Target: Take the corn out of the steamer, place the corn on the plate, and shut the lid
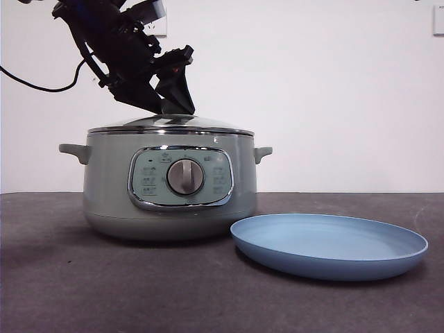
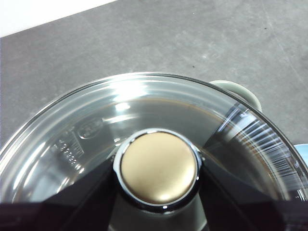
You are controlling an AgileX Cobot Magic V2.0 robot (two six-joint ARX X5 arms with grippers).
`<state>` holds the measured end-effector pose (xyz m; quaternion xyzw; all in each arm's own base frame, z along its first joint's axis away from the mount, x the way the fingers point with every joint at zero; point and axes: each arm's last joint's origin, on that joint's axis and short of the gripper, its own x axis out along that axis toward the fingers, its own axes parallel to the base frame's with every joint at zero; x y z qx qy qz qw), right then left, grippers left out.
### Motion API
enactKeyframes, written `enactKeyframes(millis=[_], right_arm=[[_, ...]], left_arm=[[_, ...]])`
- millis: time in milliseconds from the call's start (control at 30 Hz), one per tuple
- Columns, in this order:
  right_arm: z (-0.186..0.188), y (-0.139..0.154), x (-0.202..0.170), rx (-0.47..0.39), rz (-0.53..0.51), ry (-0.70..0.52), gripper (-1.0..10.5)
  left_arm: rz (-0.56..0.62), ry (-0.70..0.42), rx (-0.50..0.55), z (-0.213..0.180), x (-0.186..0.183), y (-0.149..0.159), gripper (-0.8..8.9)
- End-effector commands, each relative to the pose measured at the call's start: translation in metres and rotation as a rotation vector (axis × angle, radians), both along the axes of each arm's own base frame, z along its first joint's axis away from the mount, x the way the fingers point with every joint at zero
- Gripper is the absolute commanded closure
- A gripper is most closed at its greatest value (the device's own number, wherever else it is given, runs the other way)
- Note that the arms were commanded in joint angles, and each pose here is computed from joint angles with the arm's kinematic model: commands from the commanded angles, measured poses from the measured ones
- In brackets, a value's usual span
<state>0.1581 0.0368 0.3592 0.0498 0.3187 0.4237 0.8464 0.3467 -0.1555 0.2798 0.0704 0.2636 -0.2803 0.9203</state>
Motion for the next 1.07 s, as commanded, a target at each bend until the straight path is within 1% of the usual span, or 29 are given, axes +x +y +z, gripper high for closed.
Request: enactKeyframes(millis=[33,167,300,467,633,733,833,933,1067], right_arm=[[0.000,0.000,0.000,0.000,0.002,-0.004,3.2],[0.000,0.000,0.000,0.000,0.002,-0.005,3.2],[0.000,0.000,0.000,0.000,0.001,-0.006,3.2],[-0.001,-0.001,0.002,-0.039,-0.039,-0.014,3.2],[0.001,0.000,0.011,-0.012,-0.059,-0.030,3.2],[0.002,0.003,0.020,0.021,-0.068,-0.041,3.2],[0.002,0.011,0.033,0.060,-0.063,-0.040,3.2],[0.000,0.026,0.046,0.097,-0.036,-0.034,3.2],[-0.004,0.054,0.066,0.121,-0.033,-0.052,3.2]], left_arm=[[-0.005,0.018,0.006,-0.005,0.001,-0.001,8.22],[-0.006,-0.001,-0.003,0.002,-0.002,0.000,8.22],[-0.008,-0.049,-0.025,0.017,-0.009,0.002,8.22],[-0.007,-0.132,-0.064,0.045,-0.023,0.009,8.22],[-0.008,-0.201,-0.094,0.077,-0.047,0.019,8.22],[-0.007,-0.234,-0.110,0.098,-0.070,0.029,8.22],[-0.006,-0.254,-0.120,0.119,-0.100,0.042,8.22],[-0.005,-0.269,-0.126,0.137,-0.135,0.058,8.22],[-0.003,-0.299,-0.138,0.154,-0.181,0.078,8.22]])
